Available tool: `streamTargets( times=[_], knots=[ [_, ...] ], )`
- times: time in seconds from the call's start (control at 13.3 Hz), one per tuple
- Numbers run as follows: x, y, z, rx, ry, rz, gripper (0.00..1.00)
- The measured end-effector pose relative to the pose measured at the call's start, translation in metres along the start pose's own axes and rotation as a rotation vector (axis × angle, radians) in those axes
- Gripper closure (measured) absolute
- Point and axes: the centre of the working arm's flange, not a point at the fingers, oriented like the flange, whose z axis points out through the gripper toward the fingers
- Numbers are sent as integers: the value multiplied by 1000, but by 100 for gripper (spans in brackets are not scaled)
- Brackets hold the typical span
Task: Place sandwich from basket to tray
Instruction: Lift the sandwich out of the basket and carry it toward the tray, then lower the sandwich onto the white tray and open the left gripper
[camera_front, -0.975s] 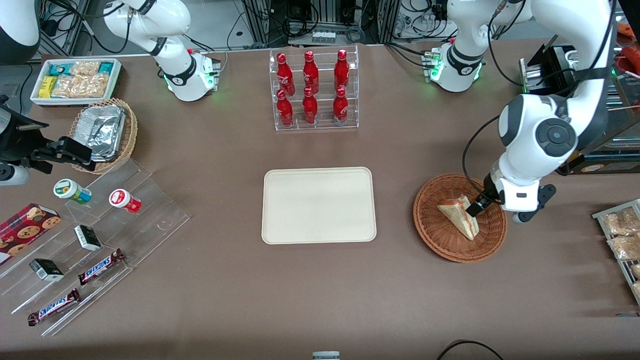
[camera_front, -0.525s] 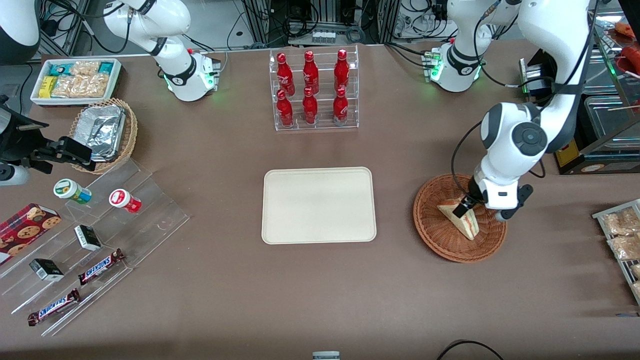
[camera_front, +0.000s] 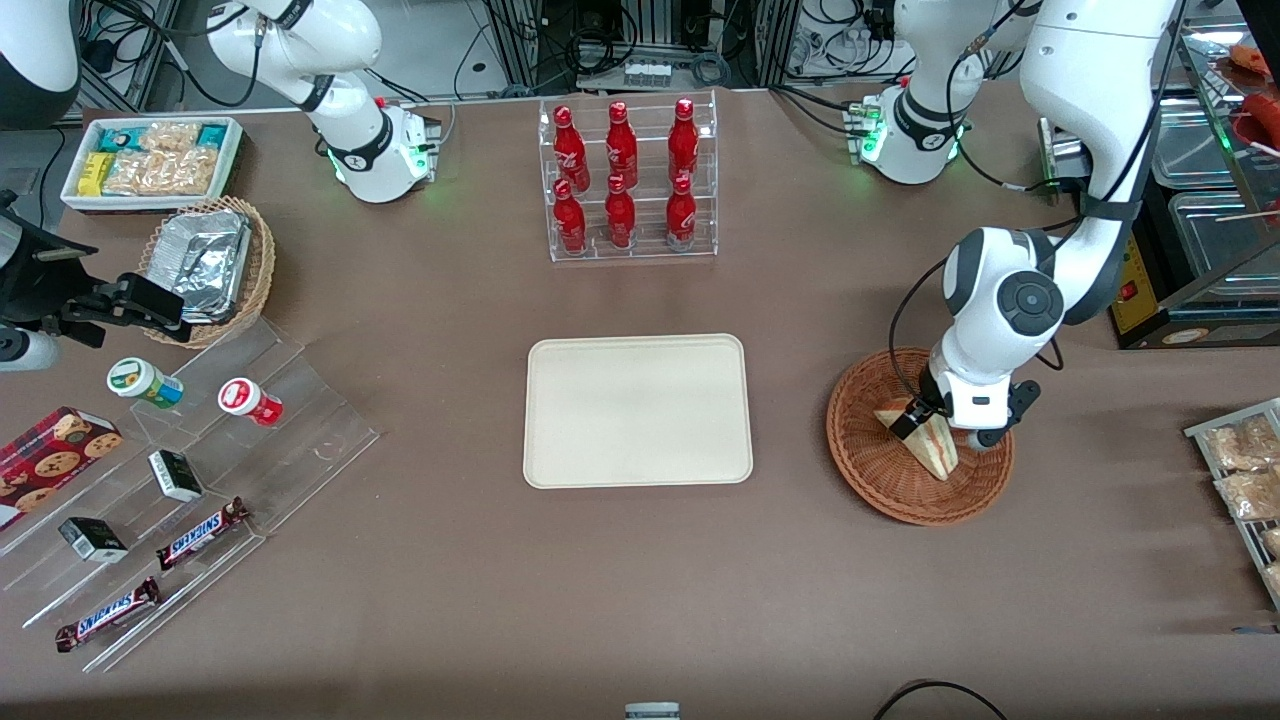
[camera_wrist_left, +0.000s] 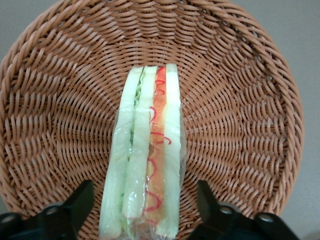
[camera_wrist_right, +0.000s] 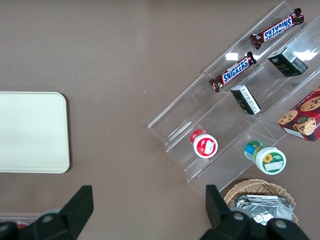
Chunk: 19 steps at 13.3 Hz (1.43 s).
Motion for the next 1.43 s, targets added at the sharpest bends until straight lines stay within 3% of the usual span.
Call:
streamTargets(
  times=[0.22, 0.3, 0.6, 0.75, 1.05, 1.27, 1.43],
  knots=[
    [2, 3, -5, -7, 7, 2, 50],
    [3, 5, -9, -1, 10, 11, 57],
    [2, 25, -71, 121, -15, 71, 72],
    [-14, 45, -125, 160, -26, 114, 81],
    [-112, 112, -189, 149, -9, 308, 85],
    [-208, 155, -169, 128, -55, 456, 85],
    [-257, 184, -137, 112, -66, 517, 85]
  ],
)
